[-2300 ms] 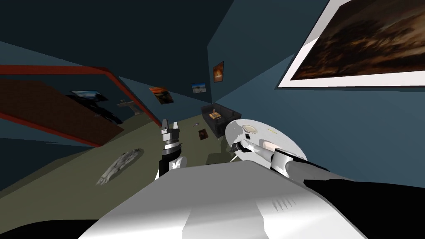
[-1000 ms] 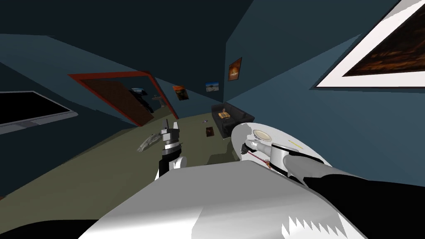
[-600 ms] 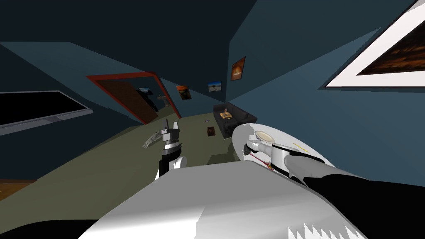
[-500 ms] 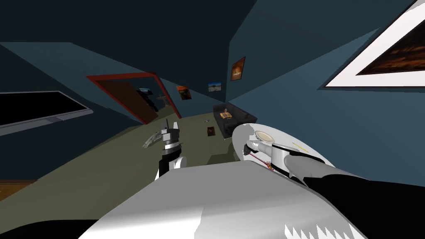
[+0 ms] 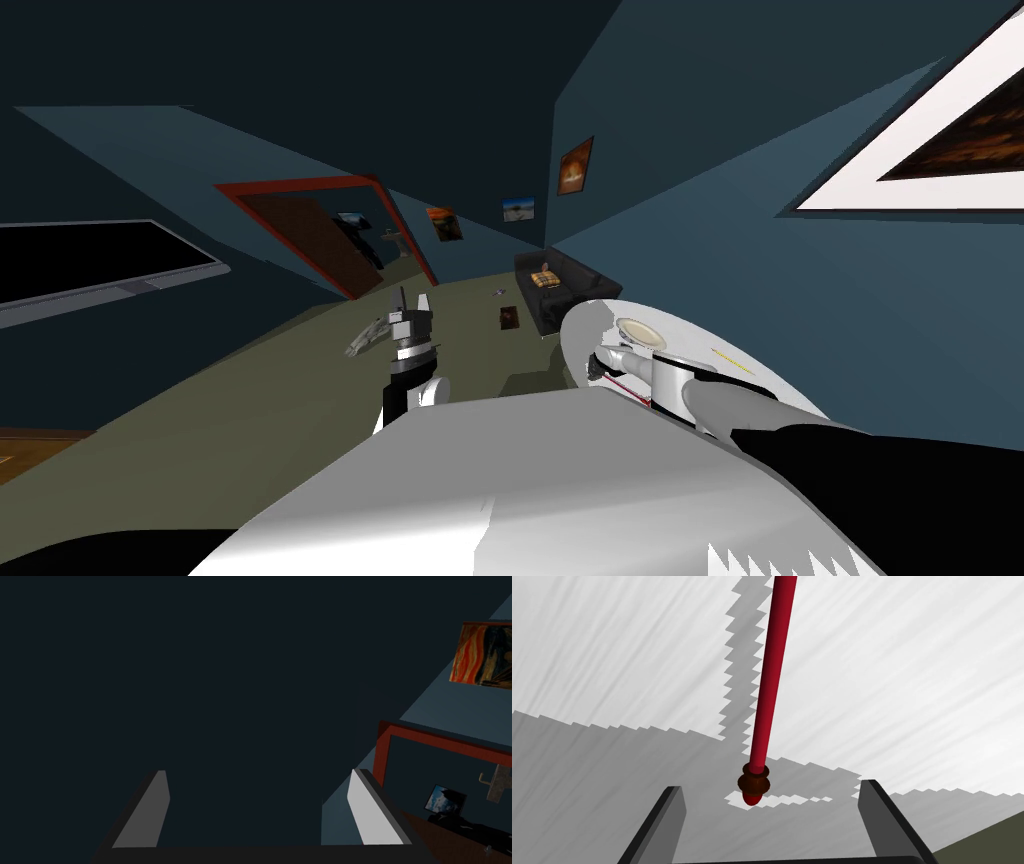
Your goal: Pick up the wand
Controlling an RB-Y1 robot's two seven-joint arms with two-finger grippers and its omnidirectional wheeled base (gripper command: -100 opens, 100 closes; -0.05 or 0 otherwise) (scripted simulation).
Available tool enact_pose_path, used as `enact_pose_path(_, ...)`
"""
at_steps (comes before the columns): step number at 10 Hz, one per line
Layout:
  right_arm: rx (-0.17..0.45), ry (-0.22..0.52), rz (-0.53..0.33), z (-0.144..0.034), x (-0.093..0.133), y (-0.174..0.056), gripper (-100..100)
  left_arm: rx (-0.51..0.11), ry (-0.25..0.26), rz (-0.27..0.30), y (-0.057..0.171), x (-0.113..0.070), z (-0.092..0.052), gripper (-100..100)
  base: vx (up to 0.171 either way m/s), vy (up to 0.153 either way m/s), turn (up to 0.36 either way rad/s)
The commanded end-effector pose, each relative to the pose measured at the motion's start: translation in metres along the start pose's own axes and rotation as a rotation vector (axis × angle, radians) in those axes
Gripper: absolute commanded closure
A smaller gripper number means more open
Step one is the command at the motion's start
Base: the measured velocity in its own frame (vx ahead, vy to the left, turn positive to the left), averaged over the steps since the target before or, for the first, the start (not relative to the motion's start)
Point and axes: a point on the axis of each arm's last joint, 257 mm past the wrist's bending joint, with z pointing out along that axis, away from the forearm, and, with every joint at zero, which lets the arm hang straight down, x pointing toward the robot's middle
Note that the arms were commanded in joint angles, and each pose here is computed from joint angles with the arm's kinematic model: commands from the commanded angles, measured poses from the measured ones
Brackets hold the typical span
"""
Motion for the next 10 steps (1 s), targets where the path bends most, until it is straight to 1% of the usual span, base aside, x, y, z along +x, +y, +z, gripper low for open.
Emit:
enact_pose_path(1, 0.000, 0.000, 0.000, 0.000, 0.000, 0.000, -100, 0.000, 0.000, 0.000, 0.000, 0.000, 0.000, 0, 0.020, -0.001, 0.008)
enact_pose_path(2, 0.002, -0.001, -0.002, 0.001, 0.000, 0.000, 100, 0.000, 0.000, 0.000, 0.000, 0.000, 0.000, 0, 0.000, 0.000, 0.000)
enact_pose_path(6, 0.003, -0.001, -0.003, 0.000, 0.000, 0.000, 100, 0.000, 0.000, 0.000, 0.000, 0.000, 0.000, 0, 0.000, 0.000, 0.000)
enact_pose_path(7, 0.003, -0.001, -0.003, 0.000, 0.000, 0.000, 0, 0.000, 0.000, 0.000, 0.000, 0.000, 0.000, 0, 0.000, 0.000, 0.000)
enact_pose_path(8, 0.003, -0.001, -0.003, 0.000, 0.000, 0.001, 100, 0.000, 0.000, 0.000, 0.000, 0.000, 0.000, 0, 0.000, 0.000, 0.000)
enact_pose_path(9, 0.001, -0.002, -0.007, -0.007, -0.005, -0.009, 100, 0.000, 0.000, 0.000, 0.000, 0.000, 0.000, 0, -0.028, 0.007, -0.036)
enact_pose_path(10, 0.001, -0.002, -0.007, -0.007, -0.005, -0.009, 100, 0.000, 0.000, 0.000, 0.000, 0.000, 0.000, 0, -0.045, 0.007, -0.019)
